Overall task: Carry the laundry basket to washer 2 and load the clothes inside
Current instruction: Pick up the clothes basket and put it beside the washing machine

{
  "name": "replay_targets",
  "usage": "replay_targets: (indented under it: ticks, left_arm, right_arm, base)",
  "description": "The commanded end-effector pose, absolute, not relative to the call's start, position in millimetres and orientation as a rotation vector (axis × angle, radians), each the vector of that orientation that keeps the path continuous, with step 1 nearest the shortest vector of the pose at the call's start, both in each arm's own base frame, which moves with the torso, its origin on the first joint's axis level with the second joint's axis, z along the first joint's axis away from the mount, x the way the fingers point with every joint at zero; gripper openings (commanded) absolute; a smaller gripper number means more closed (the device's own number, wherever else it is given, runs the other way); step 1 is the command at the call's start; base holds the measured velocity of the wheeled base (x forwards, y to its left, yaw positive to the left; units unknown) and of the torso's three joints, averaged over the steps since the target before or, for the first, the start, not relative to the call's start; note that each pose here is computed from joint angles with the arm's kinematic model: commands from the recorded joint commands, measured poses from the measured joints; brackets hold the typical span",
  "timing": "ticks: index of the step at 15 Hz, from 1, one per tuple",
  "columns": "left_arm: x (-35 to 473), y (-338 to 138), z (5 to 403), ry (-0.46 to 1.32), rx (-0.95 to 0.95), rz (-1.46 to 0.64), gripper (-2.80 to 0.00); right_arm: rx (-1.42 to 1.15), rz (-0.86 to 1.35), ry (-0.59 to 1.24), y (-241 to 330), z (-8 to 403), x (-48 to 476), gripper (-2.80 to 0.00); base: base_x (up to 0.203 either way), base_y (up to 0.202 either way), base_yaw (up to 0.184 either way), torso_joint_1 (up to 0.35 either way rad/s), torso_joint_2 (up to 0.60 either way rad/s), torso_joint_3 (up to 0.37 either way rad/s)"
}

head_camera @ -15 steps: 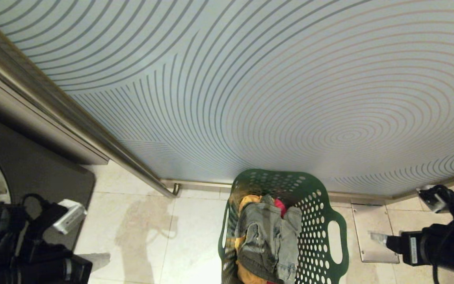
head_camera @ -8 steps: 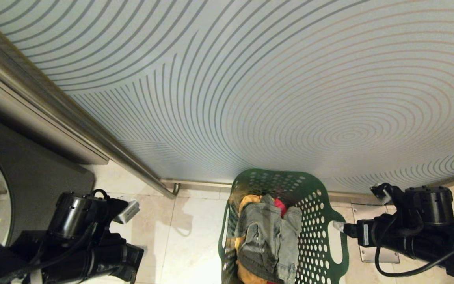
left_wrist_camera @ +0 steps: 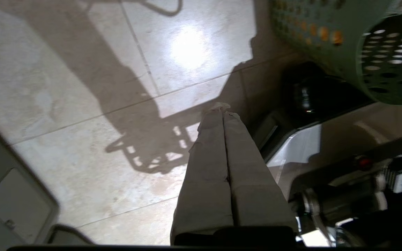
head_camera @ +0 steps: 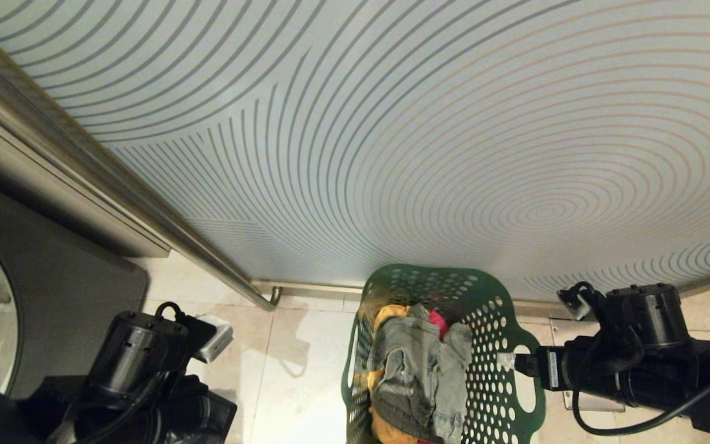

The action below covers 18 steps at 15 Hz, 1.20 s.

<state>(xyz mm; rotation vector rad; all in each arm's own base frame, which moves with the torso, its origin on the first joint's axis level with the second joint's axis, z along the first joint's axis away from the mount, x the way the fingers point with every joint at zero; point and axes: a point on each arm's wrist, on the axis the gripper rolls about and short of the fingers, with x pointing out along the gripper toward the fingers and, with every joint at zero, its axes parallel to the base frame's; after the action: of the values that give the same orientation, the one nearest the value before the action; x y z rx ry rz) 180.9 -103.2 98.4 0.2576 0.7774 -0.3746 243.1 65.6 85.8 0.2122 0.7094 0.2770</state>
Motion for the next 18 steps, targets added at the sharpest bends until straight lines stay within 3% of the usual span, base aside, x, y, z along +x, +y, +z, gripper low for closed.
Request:
replay_targets:
  ticks: [1,7,8,18]
  left_arm:
    - [170,-112,106,0.745,0.209,-0.417,-2.8]
    - [170,-134,110,0.748,0.158,-0.51,-2.8]
    - [170,-134,111,0.754,0.15,-0.534,0.0]
    - [168,-152,121,0.793,0.083,-0.62,0.0]
  right_arm:
    - [0.22,0.304,0.721,77,84,248,0.0]
    - [0.223,0.293,0.754,78,78,240,0.0]
    - [0.22,0.288,0.77,77,78,236,0.0]
    - [0.194,0.214,0.893,59,83,190,0.0]
  base:
    - [0.0,0.0,0.0,0.0,0.0,0.0]
    - [0.0,0.0,0.0,0.0,0.0,0.0]
    - [0.0,0.0,0.0,0.0,0.0,0.0]
    - [0.0,0.0,0.0,0.0,0.0,0.0]
